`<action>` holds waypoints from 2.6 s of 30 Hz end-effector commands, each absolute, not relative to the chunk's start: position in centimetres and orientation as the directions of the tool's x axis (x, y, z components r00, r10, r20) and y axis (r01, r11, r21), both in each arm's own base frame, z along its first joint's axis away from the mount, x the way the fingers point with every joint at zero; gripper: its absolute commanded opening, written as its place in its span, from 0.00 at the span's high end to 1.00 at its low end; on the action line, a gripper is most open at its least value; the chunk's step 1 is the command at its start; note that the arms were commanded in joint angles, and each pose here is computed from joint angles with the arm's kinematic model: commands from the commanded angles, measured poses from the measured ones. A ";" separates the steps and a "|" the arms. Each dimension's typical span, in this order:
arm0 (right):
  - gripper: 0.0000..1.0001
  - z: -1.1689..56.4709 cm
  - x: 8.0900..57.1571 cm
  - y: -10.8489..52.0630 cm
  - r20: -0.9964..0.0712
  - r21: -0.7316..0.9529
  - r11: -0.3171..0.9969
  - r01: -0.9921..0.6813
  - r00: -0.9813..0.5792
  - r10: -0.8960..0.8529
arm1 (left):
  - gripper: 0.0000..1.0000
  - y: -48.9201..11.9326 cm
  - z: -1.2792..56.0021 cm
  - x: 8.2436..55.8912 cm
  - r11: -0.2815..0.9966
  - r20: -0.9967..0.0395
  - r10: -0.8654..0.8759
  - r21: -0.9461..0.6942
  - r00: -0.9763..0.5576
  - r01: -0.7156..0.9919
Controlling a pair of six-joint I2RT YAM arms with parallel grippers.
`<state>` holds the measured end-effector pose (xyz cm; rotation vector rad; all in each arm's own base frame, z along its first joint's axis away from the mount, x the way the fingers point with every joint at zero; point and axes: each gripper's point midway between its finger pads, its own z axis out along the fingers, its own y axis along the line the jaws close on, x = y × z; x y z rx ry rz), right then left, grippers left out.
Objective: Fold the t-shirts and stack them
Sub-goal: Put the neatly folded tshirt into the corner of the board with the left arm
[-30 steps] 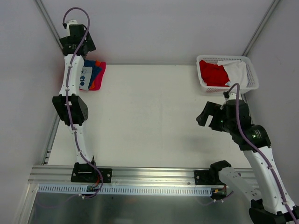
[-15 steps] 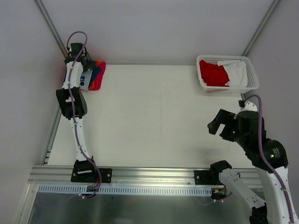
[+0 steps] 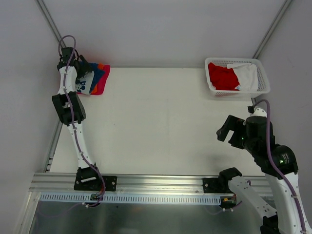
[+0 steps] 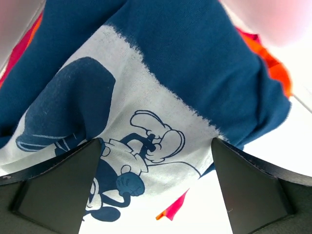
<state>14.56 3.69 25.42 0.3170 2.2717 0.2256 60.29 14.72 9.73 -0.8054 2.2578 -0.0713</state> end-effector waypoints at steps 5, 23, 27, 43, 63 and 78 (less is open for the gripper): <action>0.01 24.5 15.3 4.6 -0.706 0.308 0.940 0.149 -0.626 0.331 | 0.01 9.3 20.3 60.9 0.809 -0.670 -0.584 -0.430 -0.459 -0.402; 0.00 23.3 15.4 6.5 -0.705 0.408 0.910 0.070 -0.609 0.363 | 0.01 -10.9 42.8 44.0 0.828 -0.919 -0.241 -0.362 -0.311 0.427; 0.00 23.2 15.6 7.3 -0.694 0.440 0.896 0.049 -0.615 0.375 | 0.01 -13.0 41.1 39.2 0.726 -0.911 -0.285 -0.407 -0.297 0.554; 0.00 21.5 14.5 7.3 -0.681 0.456 0.889 0.042 -0.626 0.379 | 0.01 -0.1 31.3 29.3 0.966 -0.881 -0.244 -0.183 -0.405 -0.183; 0.01 20.4 14.2 7.3 -0.660 0.448 0.892 0.058 -0.651 0.374 | 0.01 3.3 24.0 29.2 0.922 -0.756 -0.243 0.016 -0.608 -0.388; 0.01 19.5 13.9 7.1 -0.656 0.439 0.896 0.067 -0.657 0.371 | 0.01 1.1 24.2 29.8 0.959 -0.767 -0.225 -0.063 -0.601 -0.277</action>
